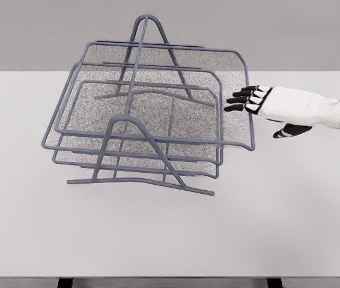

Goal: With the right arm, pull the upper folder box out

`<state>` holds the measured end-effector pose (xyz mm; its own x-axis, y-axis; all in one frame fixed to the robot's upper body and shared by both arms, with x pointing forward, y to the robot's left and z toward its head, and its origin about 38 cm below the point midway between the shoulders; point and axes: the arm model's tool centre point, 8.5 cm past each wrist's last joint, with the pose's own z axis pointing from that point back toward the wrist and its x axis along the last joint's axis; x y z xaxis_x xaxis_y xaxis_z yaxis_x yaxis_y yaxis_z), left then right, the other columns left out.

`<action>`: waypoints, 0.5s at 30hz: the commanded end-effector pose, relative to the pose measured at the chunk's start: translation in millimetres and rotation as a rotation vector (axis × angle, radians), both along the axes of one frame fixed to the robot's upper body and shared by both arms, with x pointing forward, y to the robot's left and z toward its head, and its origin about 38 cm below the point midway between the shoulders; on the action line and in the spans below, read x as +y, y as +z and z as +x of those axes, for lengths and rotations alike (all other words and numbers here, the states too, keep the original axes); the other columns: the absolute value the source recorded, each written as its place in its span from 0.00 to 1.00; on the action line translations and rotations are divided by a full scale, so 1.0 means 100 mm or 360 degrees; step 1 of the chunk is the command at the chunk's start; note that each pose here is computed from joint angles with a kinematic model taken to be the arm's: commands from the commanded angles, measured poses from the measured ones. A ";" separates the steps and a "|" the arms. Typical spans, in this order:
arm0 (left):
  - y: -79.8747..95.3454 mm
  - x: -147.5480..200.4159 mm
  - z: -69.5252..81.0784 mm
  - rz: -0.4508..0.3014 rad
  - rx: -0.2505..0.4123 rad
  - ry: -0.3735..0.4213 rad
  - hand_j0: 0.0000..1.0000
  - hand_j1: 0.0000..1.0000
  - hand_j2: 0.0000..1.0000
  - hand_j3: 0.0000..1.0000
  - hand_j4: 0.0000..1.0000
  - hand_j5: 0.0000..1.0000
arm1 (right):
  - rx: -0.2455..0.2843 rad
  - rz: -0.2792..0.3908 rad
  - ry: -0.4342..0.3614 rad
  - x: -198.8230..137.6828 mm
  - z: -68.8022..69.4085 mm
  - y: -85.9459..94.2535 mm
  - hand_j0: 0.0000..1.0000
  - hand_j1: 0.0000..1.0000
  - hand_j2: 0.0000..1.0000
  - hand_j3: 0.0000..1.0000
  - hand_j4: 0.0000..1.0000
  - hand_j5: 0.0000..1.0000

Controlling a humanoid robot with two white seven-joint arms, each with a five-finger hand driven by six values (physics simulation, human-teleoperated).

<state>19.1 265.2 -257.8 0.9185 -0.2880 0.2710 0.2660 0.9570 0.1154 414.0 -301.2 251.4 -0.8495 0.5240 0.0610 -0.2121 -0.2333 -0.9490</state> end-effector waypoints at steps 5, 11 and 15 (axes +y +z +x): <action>0.00 0.00 0.00 0.0000 0.0000 0.0000 1.00 1.00 1.00 1.00 1.00 1.00 | -0.0030 -0.0121 -0.0042 -0.17 -0.01 -0.01 1.00 1.00 1.00 1.00 1.00 1.00; 0.00 0.00 0.00 0.0000 0.0000 0.0000 1.00 1.00 1.00 1.00 1.00 1.00 | -0.0027 -0.0156 -0.0104 -0.37 -0.05 0.05 1.00 1.00 1.00 1.00 1.00 1.00; 0.00 0.00 0.00 0.0000 -0.0001 0.0002 1.00 1.00 1.00 1.00 1.00 1.00 | -0.0021 -0.0163 -0.0132 -0.46 -0.07 0.09 1.00 1.00 1.00 1.00 1.00 1.00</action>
